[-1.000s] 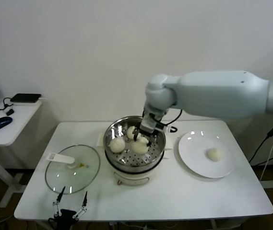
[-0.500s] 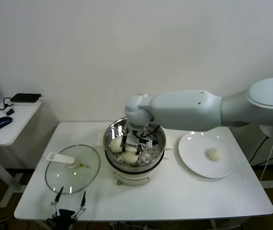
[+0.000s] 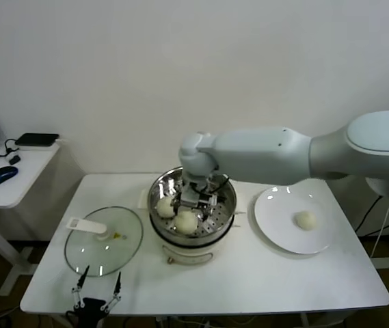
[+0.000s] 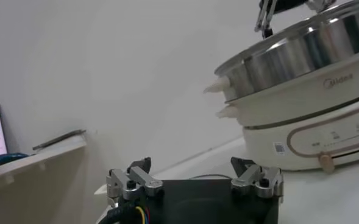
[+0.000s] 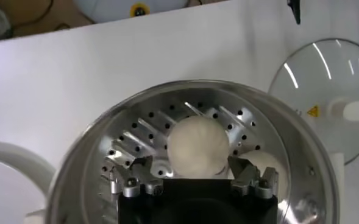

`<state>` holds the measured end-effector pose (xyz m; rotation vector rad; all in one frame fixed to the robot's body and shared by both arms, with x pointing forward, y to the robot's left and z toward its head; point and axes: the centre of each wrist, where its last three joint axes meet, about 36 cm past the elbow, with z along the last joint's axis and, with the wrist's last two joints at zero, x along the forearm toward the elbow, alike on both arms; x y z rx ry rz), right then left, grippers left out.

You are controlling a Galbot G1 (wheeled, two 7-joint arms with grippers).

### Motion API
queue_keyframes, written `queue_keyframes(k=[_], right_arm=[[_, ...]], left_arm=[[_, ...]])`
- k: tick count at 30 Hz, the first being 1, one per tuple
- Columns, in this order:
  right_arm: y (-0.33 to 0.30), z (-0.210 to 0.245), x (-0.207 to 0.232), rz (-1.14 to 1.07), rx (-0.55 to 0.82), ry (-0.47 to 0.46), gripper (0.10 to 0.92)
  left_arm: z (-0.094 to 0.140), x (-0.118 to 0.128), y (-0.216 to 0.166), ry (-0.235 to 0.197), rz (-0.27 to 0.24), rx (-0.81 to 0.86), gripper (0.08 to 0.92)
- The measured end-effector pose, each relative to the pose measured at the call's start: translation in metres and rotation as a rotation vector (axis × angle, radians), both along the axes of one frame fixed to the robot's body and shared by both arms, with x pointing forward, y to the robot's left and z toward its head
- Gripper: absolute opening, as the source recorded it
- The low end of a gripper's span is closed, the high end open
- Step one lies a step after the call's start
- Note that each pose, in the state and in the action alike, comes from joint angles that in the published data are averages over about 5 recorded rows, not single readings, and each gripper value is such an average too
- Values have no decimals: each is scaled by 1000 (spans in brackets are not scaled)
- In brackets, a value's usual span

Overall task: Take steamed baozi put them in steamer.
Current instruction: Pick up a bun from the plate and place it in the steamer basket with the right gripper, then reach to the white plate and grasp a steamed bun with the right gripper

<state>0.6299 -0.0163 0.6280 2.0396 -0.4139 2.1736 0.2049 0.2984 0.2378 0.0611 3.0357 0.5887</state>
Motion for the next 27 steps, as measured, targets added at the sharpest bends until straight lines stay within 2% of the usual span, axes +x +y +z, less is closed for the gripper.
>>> queue_keyframes(k=[8,14,20,27], right_arm=[[-76,49,38,-302,-17,17,823],[-162,61,60,-579,-1,21,823],[-250,47,71,-784,3,15,823],[-326,5,74,-949,-11,-14,823]], left_arm=[[-1,0,-1,4,-10,0,823],[-2,1,-1,6,-17,2,823],[-4,3,-3,10,-25,0,823],[-7,2,-1,28,-30,5,823]])
